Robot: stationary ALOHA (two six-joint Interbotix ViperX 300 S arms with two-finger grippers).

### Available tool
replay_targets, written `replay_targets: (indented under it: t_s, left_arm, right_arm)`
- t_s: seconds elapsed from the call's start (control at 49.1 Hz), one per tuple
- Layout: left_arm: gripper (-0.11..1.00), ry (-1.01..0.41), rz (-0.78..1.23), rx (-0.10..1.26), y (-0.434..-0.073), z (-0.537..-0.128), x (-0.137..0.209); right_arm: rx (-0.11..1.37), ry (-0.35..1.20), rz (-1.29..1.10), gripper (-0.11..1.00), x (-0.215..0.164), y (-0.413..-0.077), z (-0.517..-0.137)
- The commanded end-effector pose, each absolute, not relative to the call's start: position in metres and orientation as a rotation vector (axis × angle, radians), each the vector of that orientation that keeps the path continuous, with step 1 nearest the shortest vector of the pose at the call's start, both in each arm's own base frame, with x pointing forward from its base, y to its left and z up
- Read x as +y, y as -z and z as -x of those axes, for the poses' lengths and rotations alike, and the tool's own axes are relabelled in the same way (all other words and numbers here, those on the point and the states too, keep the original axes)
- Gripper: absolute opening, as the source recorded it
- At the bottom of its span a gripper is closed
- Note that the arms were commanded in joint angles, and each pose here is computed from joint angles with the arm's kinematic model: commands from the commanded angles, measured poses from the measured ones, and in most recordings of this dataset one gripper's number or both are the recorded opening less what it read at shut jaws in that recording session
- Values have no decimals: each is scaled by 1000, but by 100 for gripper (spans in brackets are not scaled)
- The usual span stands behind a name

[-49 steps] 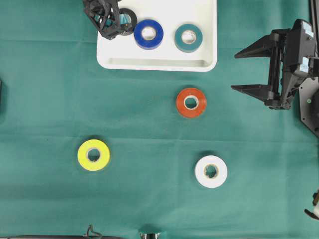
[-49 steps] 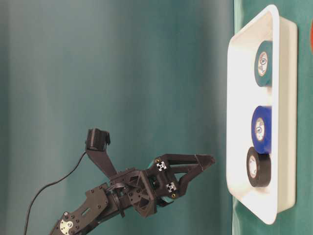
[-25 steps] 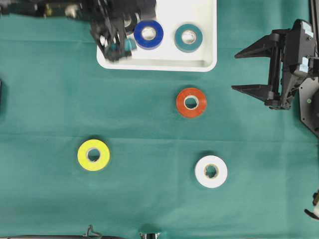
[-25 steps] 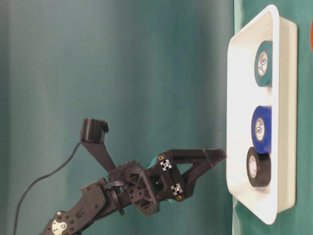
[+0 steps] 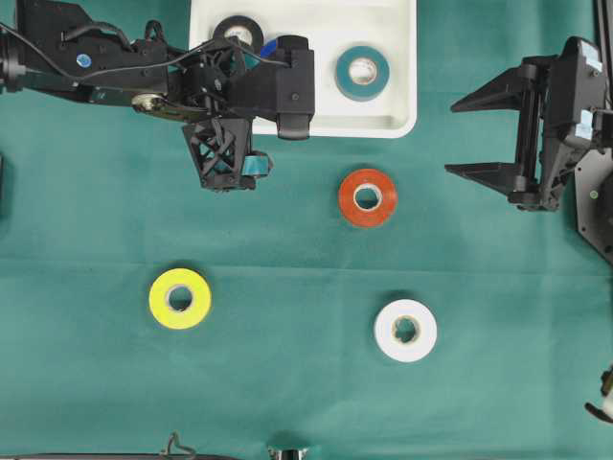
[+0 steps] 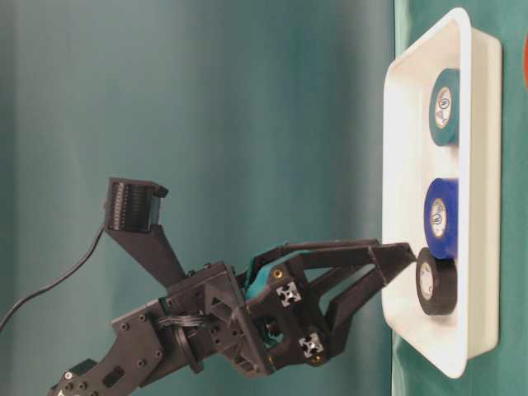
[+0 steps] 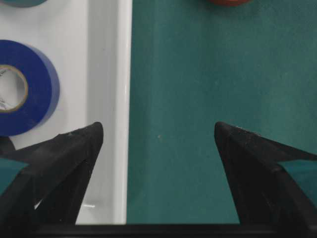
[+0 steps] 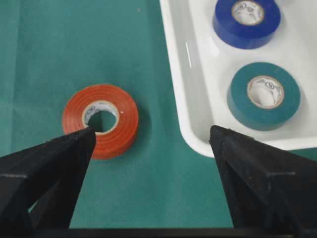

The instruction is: Pick up the tape from a random location and place it into the white case.

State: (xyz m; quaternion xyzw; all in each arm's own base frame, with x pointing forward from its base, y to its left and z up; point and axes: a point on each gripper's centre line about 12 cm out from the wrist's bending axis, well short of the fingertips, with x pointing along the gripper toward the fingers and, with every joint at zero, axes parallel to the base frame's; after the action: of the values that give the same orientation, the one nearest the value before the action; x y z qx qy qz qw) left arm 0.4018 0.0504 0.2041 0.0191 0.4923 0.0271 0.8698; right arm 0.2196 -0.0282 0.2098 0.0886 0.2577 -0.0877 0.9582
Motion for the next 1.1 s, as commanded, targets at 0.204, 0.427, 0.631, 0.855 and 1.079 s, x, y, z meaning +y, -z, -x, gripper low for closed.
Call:
replay_targets:
  t_s: [0.204,0.427,0.631,0.855,1.079]
  left_arm:
    - [100,-63,-49,949,-232,-395,51]
    - [100,-69,-54,876,-246,-377,48]
    - [100,-80,-63,743,-263,-354,45]
    - [100,-89,-61,623,-275,-329,42]
    - [100,-81,-52,543,-283,-312,33]
  right_arm:
    - [492,179,-177,90,-29,-225,-225]
    - [480,184,-176,90,-30,-234,-222]
    - [450,187,-174,90,-30,-242,-216]
    - [428,186,-173,90,-29,-248,-212]
    - [418,185,-170,90,-29,-250,-212]
